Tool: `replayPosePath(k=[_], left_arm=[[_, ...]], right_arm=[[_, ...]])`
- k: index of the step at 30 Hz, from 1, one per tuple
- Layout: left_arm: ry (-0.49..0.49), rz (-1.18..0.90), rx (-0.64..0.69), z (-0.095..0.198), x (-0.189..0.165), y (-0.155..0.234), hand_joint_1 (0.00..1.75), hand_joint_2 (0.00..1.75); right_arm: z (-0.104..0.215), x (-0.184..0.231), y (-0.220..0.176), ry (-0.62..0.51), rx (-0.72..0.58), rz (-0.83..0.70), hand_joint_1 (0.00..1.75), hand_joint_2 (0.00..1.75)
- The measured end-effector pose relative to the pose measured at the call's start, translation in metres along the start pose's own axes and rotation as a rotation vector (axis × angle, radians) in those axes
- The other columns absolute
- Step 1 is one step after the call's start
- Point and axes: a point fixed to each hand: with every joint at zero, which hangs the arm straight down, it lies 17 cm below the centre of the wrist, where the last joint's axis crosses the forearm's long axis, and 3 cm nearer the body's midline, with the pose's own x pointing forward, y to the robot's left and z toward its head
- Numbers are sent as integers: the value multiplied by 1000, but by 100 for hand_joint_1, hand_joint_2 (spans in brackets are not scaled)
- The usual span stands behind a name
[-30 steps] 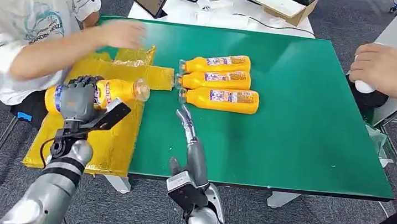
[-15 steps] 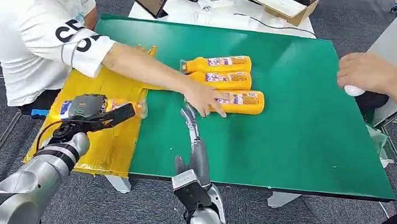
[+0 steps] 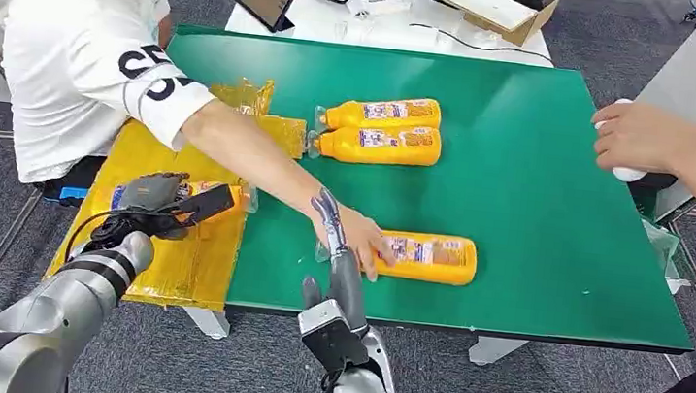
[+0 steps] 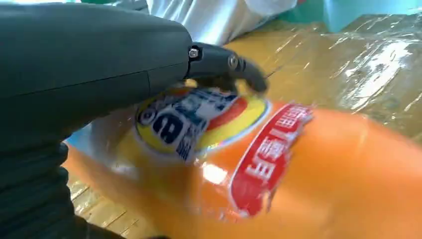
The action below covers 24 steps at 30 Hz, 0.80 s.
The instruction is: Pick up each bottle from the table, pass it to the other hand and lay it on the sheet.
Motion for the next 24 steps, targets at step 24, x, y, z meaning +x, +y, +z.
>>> replayPosePath(k=[24], left_arm=[[-183,625,-224,10,64,-14,0,0]], right_arm=[[-1,-16,-30,46,-125,55,0,0]])
